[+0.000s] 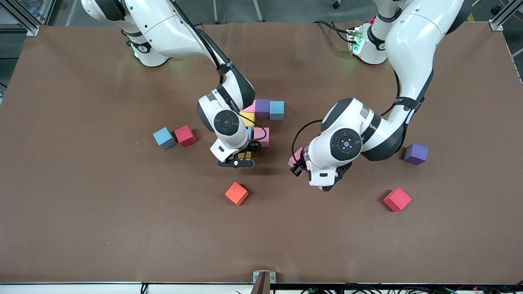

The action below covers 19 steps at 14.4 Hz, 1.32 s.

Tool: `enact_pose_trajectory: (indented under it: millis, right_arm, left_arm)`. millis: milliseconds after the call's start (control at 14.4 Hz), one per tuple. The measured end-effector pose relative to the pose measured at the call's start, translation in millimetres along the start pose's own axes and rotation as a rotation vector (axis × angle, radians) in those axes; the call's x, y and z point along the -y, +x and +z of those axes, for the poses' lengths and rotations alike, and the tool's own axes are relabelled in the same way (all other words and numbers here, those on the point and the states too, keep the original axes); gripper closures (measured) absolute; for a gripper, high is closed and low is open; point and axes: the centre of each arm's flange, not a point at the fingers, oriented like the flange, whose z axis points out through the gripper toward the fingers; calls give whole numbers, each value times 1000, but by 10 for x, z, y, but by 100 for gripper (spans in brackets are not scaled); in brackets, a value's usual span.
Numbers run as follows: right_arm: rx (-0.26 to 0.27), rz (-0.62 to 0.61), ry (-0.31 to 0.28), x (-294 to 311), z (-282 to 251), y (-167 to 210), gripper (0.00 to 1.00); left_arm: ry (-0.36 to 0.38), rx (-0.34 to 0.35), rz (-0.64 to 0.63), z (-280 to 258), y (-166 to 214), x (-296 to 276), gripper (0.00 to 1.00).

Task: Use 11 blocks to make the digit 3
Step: 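Release the yellow cube with the right gripper while the left gripper lowers pink, then grasp the red cube with the right gripper while the left gripper holds pink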

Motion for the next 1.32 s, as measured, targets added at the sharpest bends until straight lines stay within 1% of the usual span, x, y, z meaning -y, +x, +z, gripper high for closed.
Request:
enact_pose_trajectory:
  millis: [347,555,624,763,971,1179,1317]
  right_arm:
    - [0,52,17,-332,-620,237,0]
    - [-11,100,28,-687,-782,477,0]
    - [-13,119,30,-806,-800,554,0]
    - [-18,158,34,-1051,-866,698,0]
    - [19,222,6,-1537,-985,866,0]
    - [50,218,-74,-1992,-1033,966,0]
    - [47,223,-86,-2079,-1057,993,0]
  left_arm:
    - [0,-2,1,0,1,0,45]
    - [4,-5,0,4,-1,2,45]
    - [12,-4,-10,13,-4,11,45]
    - [55,1,-57,81,-59,50,45]
    - [86,-6,-172,180,-233,68,45]
    - [92,-19,-316,202,-342,105,45]
    - [73,-27,-394,305,-387,140,45]
